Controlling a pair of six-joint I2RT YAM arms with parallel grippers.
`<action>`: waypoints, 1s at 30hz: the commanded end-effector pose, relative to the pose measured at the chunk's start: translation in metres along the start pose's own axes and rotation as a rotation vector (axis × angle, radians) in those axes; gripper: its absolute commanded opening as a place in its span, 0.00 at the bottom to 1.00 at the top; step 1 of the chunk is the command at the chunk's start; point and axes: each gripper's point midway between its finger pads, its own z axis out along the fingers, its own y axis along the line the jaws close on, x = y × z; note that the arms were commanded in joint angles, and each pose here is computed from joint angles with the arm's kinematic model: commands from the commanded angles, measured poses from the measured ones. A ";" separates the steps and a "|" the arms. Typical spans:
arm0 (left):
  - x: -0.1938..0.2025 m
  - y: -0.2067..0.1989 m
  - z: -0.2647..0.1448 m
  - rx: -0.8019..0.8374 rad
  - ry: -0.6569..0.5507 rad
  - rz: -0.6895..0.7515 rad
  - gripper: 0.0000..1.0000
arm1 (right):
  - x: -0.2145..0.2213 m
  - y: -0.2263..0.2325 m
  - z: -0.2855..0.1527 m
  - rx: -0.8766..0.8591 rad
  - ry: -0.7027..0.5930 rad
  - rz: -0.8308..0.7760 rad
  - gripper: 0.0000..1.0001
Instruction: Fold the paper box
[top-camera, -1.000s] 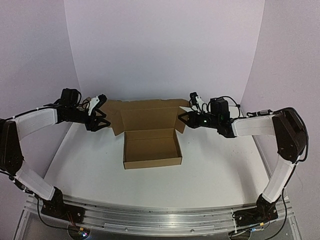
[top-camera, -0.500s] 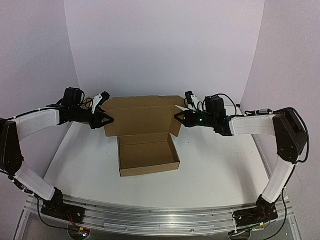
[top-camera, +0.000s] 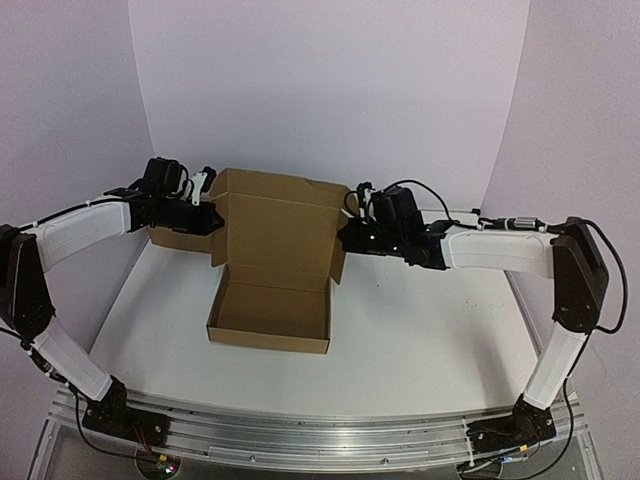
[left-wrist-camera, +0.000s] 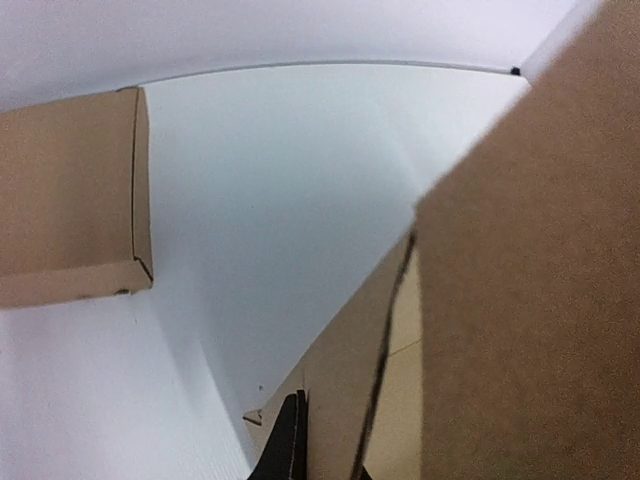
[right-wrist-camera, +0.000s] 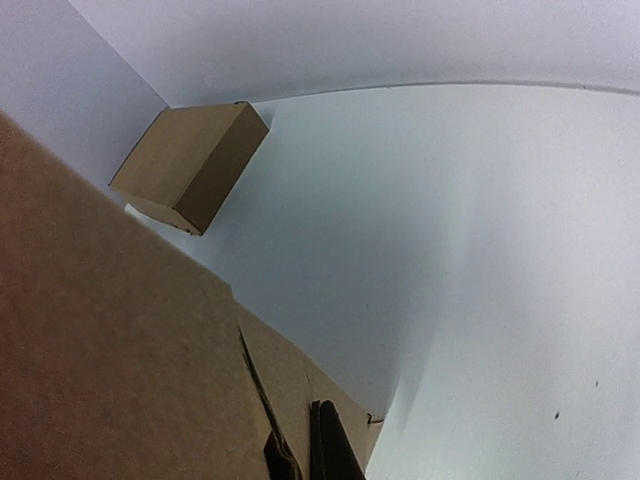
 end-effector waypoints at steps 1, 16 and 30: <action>-0.018 -0.006 -0.008 -0.049 -0.022 -0.319 0.03 | 0.004 0.004 -0.008 0.183 -0.042 0.153 0.00; 0.023 -0.034 0.011 0.081 0.112 -0.604 0.12 | -0.005 0.057 -0.017 0.197 -0.220 0.361 0.04; 0.000 -0.043 0.007 0.226 0.127 -0.816 0.19 | -0.014 0.067 -0.025 0.140 -0.312 0.465 0.04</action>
